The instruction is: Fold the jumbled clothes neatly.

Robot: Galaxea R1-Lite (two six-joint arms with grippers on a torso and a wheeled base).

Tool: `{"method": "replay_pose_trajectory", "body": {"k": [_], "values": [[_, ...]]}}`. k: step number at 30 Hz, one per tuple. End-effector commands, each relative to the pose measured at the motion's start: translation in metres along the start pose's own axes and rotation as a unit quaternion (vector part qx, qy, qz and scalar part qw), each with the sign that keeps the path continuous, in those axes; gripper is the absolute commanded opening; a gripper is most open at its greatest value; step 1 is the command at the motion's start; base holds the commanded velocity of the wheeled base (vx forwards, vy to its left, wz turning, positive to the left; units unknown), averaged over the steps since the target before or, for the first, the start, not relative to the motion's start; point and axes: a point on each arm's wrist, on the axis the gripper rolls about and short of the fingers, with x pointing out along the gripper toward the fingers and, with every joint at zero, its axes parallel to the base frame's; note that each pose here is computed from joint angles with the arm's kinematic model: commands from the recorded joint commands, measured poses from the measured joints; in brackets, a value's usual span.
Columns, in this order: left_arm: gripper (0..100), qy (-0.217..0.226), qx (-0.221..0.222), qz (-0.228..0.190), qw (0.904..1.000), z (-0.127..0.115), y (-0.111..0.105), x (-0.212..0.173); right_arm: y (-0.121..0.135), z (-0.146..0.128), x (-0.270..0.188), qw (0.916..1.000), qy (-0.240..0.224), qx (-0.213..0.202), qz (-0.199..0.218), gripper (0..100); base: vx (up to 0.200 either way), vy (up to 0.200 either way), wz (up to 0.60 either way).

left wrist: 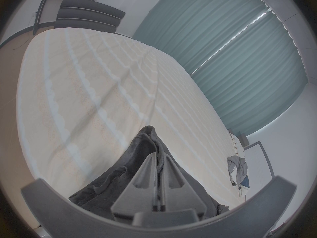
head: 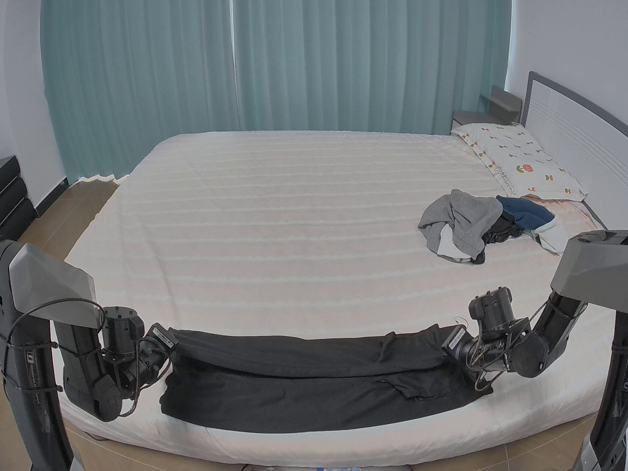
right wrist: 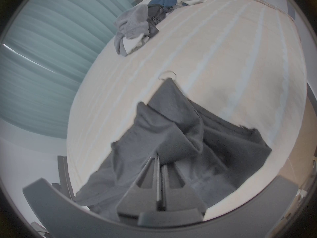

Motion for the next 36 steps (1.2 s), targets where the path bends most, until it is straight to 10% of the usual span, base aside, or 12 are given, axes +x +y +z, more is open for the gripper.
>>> {"method": "replay_pose_trajectory", "body": {"k": [1, 13, 36], "values": [[0, -0.019, -0.002, -0.027, 0.9995, 0.008, -0.011, 0.006, 0.025, 0.023, -0.006, 0.998, -0.037, 0.012, 0.05, 0, 0.0, 0.0, 0.0], [0, -0.09, -0.028, -0.065, 0.9935, 0.043, -0.025, 0.023, 0.08, 0.058, -0.006, 0.9778, -0.123, 0.02, 0.168, 0, 0.0, 0.0, 0.0], [0, 0.044, 0.039, 0.049, 0.9971, -0.004, 0.032, -0.002, 0.002, 0.01, 0.015, 0.9958, -0.037, -0.079, 0.028, 0, 0.0, 0.0, 0.0]]}}
